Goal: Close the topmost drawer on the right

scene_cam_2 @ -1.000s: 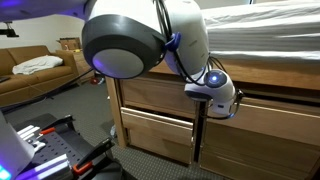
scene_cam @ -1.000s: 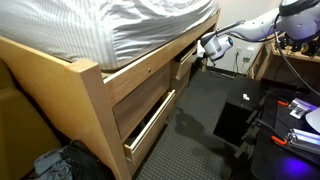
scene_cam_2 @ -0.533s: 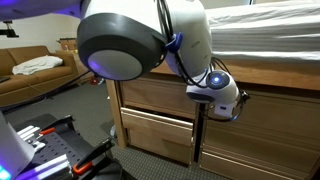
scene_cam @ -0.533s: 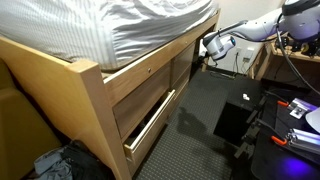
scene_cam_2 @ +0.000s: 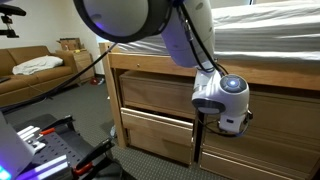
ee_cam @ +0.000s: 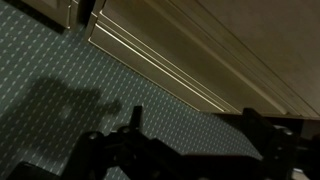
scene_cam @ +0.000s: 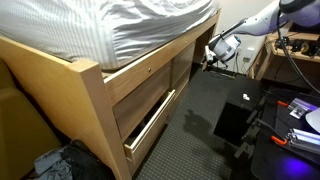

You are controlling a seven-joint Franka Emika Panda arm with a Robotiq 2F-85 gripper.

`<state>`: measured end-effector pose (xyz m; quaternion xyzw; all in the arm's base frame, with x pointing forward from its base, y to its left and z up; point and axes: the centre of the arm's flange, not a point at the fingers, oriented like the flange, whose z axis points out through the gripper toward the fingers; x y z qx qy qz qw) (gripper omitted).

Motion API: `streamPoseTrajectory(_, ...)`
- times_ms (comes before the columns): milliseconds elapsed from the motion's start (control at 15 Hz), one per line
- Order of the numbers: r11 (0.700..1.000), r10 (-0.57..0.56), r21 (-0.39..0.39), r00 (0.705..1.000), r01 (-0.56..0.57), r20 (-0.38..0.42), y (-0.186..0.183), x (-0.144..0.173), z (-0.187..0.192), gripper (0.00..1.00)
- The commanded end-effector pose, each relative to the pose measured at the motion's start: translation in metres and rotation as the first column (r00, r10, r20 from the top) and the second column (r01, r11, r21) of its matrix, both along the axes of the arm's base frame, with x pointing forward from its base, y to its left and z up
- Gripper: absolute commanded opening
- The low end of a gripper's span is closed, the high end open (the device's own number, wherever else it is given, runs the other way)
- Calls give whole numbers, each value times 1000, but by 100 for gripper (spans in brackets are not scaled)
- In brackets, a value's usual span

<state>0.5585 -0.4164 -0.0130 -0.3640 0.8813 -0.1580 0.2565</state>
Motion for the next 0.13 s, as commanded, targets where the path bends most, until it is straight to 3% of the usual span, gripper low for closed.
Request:
streamPoseTrajectory(0,1000,0,20,1000,0,-7,-7,-9,3,100)
streamPoseTrajectory(67,1000,-1,29,1000,2,-8,-15,-17,7,100)
